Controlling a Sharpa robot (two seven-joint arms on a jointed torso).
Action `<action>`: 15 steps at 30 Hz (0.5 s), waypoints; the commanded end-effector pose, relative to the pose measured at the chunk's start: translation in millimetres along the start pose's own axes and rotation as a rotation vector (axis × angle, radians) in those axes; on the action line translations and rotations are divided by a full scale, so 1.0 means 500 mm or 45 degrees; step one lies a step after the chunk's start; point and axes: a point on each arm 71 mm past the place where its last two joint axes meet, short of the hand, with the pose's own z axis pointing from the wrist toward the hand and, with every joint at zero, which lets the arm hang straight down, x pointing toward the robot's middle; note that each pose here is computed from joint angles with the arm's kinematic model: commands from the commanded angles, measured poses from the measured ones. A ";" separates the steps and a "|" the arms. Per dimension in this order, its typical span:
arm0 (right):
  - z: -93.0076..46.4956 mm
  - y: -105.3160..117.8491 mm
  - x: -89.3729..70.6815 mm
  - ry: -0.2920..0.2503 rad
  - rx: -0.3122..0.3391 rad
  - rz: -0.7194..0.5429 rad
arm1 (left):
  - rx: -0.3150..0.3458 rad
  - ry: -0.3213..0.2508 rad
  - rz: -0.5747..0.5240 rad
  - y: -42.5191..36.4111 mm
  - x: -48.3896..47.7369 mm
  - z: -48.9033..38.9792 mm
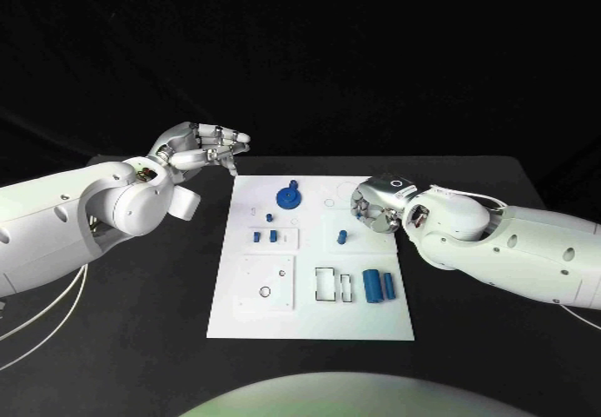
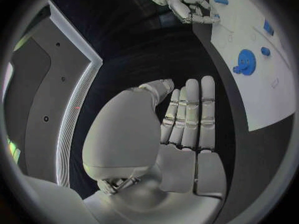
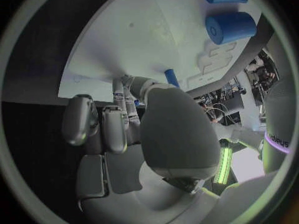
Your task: Assemble the parts on the task board
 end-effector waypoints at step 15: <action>-0.007 0.013 0.034 0.126 0.026 -0.107 | -0.017 0.043 0.012 0.001 0.008 -0.002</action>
